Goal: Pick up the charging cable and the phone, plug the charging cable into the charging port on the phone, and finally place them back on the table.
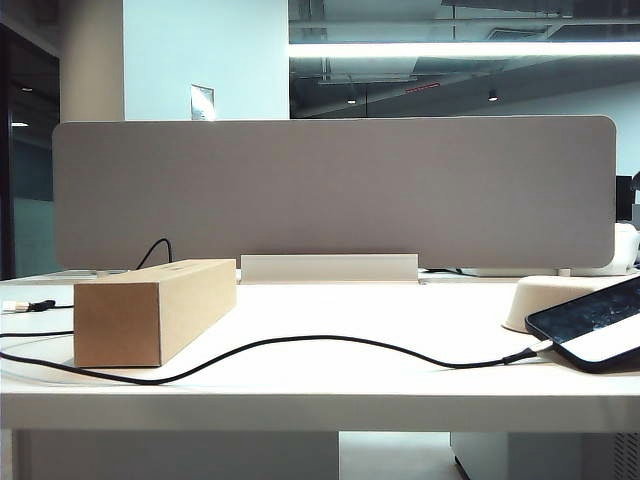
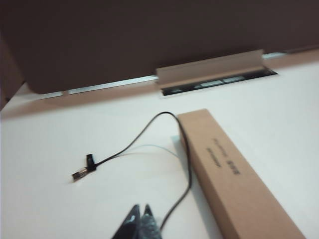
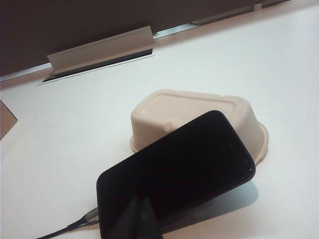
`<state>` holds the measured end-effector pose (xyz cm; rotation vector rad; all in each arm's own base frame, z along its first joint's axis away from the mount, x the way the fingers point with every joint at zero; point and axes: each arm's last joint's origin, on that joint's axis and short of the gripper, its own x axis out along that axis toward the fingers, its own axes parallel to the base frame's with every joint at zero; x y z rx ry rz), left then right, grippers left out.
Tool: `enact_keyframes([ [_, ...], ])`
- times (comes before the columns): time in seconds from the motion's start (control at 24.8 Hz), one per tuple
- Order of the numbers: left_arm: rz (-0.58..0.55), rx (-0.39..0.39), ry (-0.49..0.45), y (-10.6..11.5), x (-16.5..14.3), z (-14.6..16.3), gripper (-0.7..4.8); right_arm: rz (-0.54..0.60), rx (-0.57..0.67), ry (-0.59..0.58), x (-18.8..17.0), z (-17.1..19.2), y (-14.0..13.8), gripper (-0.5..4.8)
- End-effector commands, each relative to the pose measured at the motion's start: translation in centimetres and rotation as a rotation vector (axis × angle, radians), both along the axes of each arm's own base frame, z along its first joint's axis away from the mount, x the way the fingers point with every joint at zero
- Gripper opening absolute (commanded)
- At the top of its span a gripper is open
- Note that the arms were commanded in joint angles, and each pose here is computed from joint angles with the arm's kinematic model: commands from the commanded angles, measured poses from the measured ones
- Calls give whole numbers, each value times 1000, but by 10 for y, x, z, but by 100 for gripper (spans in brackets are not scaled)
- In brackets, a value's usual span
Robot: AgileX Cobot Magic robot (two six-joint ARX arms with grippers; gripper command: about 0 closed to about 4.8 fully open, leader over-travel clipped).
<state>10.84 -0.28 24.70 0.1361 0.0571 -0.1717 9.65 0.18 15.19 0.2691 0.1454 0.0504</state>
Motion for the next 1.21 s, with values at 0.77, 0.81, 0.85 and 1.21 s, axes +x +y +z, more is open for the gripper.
enact_keyframes([
  [0.77,162,-72,-143,7,-11,-74,-6,-1,0,-7,0,-1,0,-5],
  [0.81,174,-72,-142,7,-11,-74,-6,-1,0,-7,0,-1,0,-5],
  [0.85,185,-72,-143,7,-11,-74,-6,-1,0,-7,0,-1,0,-5],
  [1.21,165,-68,-142,7,-11,-74,-6,-1,0,-6,0,-1,0,-5],
])
